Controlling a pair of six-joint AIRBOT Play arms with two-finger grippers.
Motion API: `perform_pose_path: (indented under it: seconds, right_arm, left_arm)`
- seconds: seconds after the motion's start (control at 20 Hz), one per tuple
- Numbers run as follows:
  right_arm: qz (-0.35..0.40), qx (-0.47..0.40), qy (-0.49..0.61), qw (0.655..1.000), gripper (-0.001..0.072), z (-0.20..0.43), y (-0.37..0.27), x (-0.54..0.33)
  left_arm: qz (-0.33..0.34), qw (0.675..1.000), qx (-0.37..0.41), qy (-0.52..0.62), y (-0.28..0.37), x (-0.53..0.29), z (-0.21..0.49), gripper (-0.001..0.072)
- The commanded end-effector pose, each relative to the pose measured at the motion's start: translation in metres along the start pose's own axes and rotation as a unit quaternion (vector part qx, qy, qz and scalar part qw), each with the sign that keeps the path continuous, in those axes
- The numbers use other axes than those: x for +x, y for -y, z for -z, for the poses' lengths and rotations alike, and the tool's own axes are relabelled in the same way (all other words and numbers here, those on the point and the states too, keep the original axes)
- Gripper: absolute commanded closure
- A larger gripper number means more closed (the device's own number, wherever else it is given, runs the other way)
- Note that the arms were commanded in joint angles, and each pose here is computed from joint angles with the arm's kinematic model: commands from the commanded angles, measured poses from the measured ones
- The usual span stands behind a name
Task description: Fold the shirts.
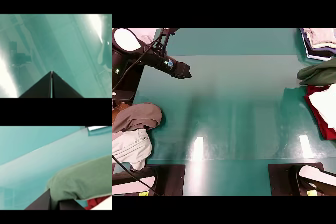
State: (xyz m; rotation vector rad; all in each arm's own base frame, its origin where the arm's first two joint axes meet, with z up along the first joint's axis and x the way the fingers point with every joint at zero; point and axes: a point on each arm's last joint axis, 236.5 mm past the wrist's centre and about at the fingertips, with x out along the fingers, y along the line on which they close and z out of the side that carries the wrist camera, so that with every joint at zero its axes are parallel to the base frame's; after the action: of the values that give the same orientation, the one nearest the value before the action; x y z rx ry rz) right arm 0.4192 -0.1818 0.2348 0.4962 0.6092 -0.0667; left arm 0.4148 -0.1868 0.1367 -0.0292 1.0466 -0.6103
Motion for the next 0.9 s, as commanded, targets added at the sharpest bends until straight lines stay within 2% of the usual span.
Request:
perform_pose_path:
  seconds: [0.0,0.3,0.5,0.55,0.65,0.7,0.85]
  right_arm:
    - [0.047,-0.01,-0.028,0.998,0.0695,0.007,0.013,-0.016]
    - [0.186,-0.007,-0.066,0.98,0.0693,0.03,0.056,-0.061]
    - [0.258,0.037,-0.128,0.957,0.0687,0.063,0.082,-0.084]
    - [0.272,0.042,-0.141,0.951,0.0668,0.069,0.087,-0.089]
    - [0.303,0.052,-0.163,0.938,0.0321,0.08,0.098,-0.1]
    - [0.31,0.054,-0.172,0.933,0.0232,0.085,0.101,-0.104]
    - [0.315,0.058,-0.185,0.929,0.0229,0.09,0.101,-0.108]
  left_arm:
    - [0.0,1.0,0.001,0.0,0.0,0.0,0.0,0.0684]
    - [0.0,1.0,0.005,0.0,0.0,0.0,0.0,0.0684]
    - [0.0,1.0,0.017,-0.001,0.0,0.0,0.001,0.0684]
    - [0.0,1.0,0.018,-0.004,0.0,0.0,0.002,0.0684]
    - [0.002,1.0,0.018,-0.011,0.001,0.0,0.005,0.0684]
    - [0.003,1.0,0.018,-0.014,0.001,0.0,0.006,0.0684]
    - [0.005,1.0,0.018,-0.023,0.002,0.0,0.011,0.0684]
